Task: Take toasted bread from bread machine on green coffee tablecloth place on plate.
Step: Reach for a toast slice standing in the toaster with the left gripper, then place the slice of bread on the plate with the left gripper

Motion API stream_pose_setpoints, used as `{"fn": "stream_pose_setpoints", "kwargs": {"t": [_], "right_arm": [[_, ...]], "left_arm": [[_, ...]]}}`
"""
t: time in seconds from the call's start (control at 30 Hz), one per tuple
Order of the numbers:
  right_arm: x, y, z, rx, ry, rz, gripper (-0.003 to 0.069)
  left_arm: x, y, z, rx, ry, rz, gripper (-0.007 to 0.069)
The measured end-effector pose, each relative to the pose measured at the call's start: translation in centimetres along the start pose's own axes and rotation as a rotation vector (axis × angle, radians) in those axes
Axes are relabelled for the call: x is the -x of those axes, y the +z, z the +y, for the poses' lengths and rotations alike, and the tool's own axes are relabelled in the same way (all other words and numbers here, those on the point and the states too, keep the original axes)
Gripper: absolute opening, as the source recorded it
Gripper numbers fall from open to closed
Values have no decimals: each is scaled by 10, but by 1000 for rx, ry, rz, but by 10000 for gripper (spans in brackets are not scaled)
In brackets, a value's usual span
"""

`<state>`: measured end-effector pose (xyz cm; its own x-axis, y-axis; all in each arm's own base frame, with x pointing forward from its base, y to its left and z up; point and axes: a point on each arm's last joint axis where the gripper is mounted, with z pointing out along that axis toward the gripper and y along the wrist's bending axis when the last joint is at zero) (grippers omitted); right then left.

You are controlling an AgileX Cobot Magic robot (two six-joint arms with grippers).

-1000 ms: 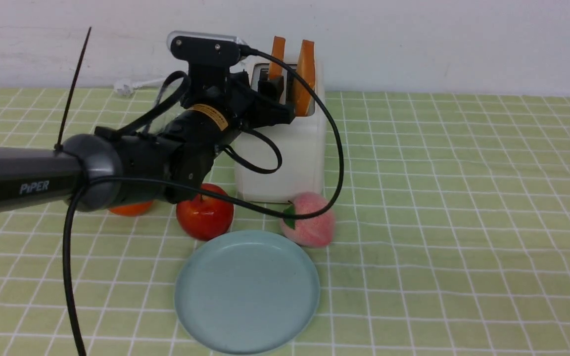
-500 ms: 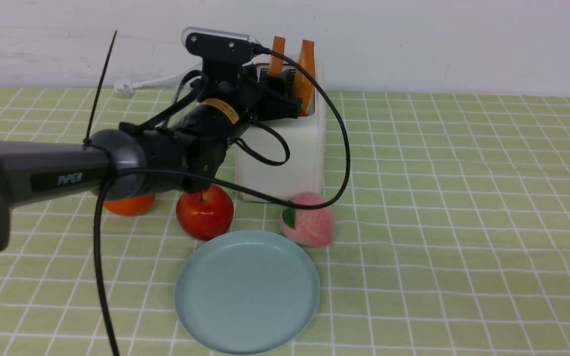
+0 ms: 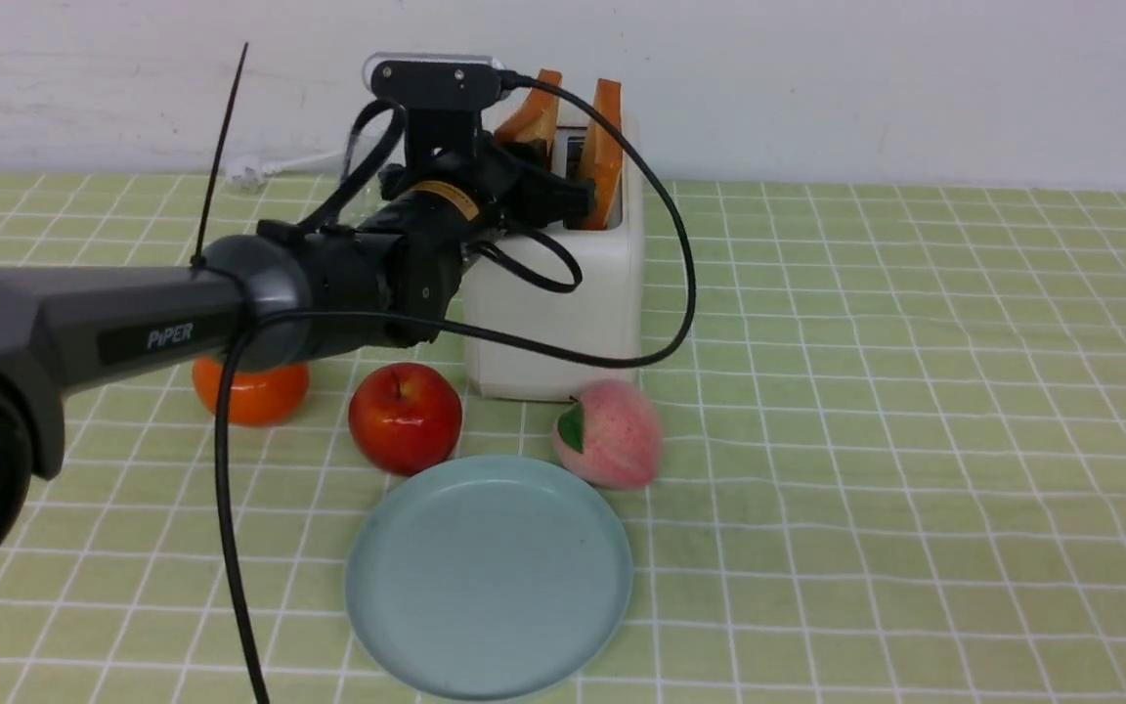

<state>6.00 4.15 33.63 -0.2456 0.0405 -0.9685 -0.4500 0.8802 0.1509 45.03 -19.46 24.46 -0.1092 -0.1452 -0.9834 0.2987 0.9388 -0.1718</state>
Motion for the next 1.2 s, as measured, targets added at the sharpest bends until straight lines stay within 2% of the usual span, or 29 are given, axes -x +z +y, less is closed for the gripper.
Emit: {"fn": "stream_pose_setpoints", "kwargs": {"t": [0.13,0.37,0.43,0.47,0.5,0.53,0.7,0.87,1.03,1.07,1.1,1.2], "right_arm": [[0,0,0,0,1,0,85],[0,0,0,1,1,0,85],[0,0,0,1,1,0,85],[0,0,0,1,1,0,85],[0,0,0,1,1,0,85],[0,0,0,1,1,1,83],[-2,0,1,16,1,26,43],[-5,-2,4,36,-3,50,-13],[-5,-6,6,39,-11,35,-19],[-5,-6,6,39,-12,34,-19],[-5,-6,6,39,-12,34,-19],[-5,-6,6,41,-9,33,-20]], "left_arm": [[9,-4,-1,3,-19,-4,109],[96,-45,-14,-40,-36,-114,109],[118,-65,-18,-29,-40,-57,109],[124,-73,-20,-76,-38,-16,109],[125,-75,-21,-38,-38,-16,109],[134,-91,-24,-96,-36,58,109],[159,-146,-31,-152,-34,260,109],[152,-198,-30,-189,-92,385,109],[98,-223,-29,-238,-173,647,109],[98,-223,-29,-238,-173,647,109],[76,-224,-27,-245,-192,703,109],[45,-219,-23,-235,-236,748,109]]}}
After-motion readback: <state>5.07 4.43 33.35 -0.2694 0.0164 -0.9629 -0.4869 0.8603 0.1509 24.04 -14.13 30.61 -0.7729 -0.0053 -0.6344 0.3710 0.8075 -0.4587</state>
